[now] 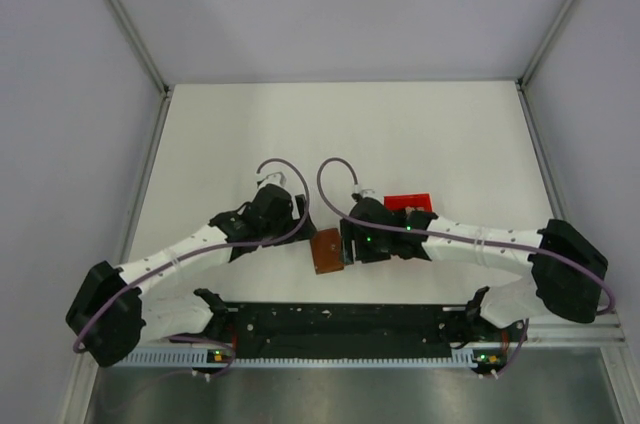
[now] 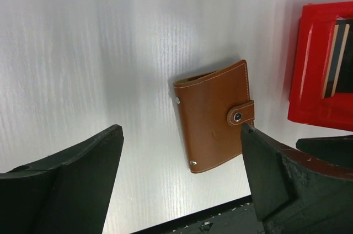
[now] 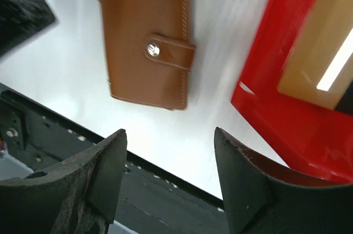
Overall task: Put the credit cards into the card holder
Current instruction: Close the card holder at the center of the board, then move the storage box to the center of the board.
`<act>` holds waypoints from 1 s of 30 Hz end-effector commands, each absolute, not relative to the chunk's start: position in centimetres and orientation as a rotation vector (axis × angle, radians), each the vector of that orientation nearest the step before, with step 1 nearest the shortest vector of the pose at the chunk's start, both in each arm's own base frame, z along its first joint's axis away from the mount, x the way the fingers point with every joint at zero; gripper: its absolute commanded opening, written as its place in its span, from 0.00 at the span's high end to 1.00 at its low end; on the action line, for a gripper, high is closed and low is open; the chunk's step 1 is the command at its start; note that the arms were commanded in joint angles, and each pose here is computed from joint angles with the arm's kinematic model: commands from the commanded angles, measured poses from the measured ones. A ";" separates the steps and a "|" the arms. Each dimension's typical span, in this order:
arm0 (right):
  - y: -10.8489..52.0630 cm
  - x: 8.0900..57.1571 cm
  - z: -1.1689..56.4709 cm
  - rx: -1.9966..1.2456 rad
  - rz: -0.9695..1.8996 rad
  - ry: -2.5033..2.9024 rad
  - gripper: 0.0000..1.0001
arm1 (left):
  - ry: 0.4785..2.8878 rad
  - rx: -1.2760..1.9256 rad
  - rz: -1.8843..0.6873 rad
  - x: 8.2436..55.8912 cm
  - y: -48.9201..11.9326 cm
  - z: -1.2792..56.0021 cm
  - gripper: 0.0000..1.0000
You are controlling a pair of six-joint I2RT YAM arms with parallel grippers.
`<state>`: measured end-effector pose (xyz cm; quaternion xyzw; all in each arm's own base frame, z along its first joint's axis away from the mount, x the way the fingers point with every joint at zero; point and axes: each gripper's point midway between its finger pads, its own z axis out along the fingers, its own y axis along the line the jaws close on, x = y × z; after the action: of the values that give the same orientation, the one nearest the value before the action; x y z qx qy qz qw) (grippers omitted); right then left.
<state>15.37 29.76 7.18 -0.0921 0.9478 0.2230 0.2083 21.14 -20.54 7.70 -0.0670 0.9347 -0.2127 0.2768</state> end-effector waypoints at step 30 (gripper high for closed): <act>16.3 23.4 6.9 -0.335 0.200 2.448 0.21 | 2.524 -0.103 -0.492 22.6 -19.7 8.6 0.08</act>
<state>19.72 14.69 4.91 -0.1236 0.9535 0.0508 0.2702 21.22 -19.47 7.01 -0.0425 0.9486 -0.1801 0.2567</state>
